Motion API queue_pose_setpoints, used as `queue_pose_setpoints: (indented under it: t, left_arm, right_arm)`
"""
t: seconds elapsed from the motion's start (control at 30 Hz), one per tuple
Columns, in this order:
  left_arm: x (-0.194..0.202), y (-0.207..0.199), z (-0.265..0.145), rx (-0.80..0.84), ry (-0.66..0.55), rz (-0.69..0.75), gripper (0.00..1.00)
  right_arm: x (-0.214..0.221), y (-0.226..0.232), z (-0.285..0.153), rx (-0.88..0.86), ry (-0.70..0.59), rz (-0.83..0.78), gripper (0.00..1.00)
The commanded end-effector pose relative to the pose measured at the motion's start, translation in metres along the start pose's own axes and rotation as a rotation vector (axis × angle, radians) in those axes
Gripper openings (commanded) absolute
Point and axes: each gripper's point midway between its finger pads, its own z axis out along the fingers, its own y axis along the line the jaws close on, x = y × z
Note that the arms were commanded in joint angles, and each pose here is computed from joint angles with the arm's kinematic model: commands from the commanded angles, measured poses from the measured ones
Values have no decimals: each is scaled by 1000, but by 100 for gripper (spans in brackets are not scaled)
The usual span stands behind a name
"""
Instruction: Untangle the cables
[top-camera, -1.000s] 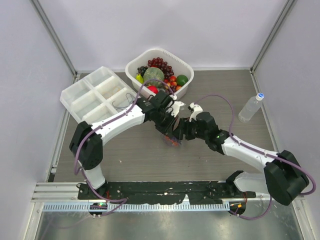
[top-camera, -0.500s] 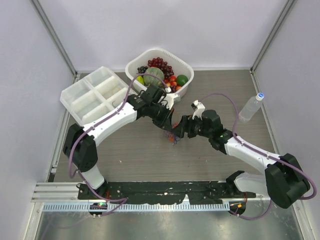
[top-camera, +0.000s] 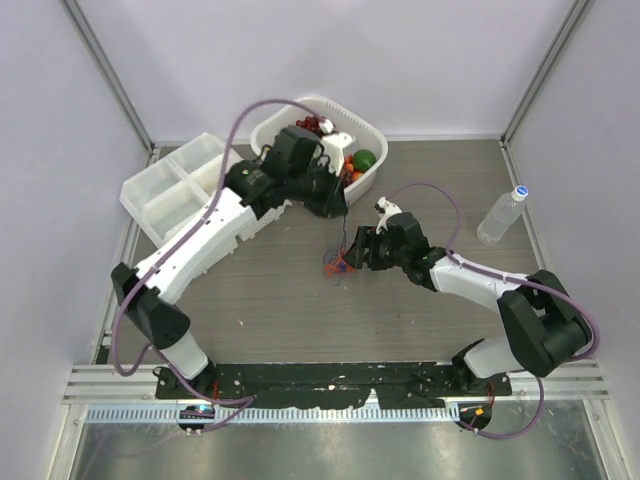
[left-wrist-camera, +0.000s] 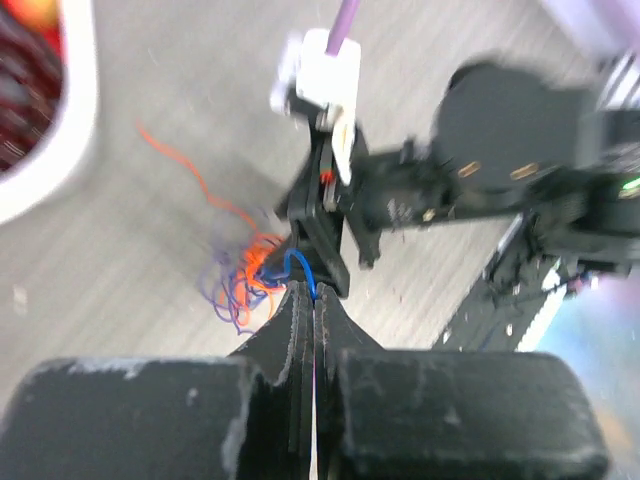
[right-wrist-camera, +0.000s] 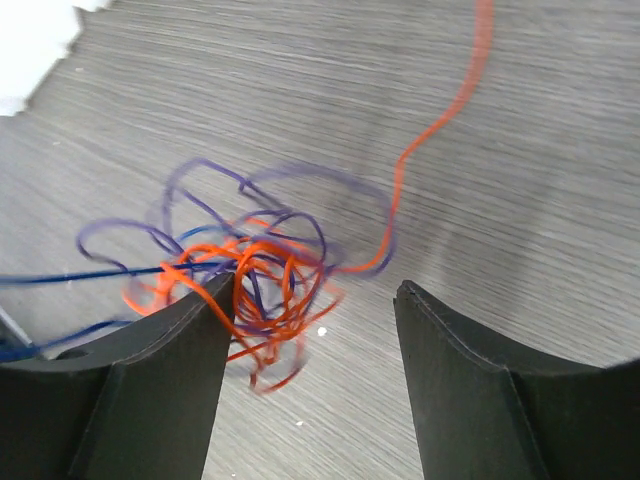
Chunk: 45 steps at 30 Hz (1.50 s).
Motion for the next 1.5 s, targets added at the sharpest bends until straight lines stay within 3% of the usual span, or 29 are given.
queue_pose_setpoints:
  t: [0.0, 0.23, 0.47, 0.6, 0.7, 0.83, 1.1, 1.3, 1.47]
  left_arm:
    - [-93, -27, -106, -89, -367, 80, 0]
    - [-169, -73, -228, -70, -778, 160, 0]
    - [-195, -119, -291, 70, -940, 217, 0]
    - [-202, -118, -309, 36, -997, 212, 0]
    - [-201, -84, -303, -129, -988, 146, 0]
    - [-187, -14, -297, -482, -943, -8, 0]
    - [-143, 84, -280, -946, -775, -92, 0]
    - [-94, 171, -291, -1104, -720, -366, 0]
    - [-51, 222, -293, -1238, -633, -445, 0]
  right_arm:
    - [-8, -22, 2, 138, -22, 3, 70]
    - [-2, -48, 10, 259, 15, 38, 70]
    - [1, -59, 2, 310, 27, 48, 70]
    - [-3, -71, -3, 356, 13, 52, 70]
    - [-8, -69, -6, 348, 4, 30, 70]
    - [-14, -48, -11, 254, 10, -5, 70]
    - [-15, -43, -19, 251, 15, -8, 70]
    - [-23, -39, -26, 249, 4, -23, 70]
    - [-23, -40, -27, 255, 9, -43, 70]
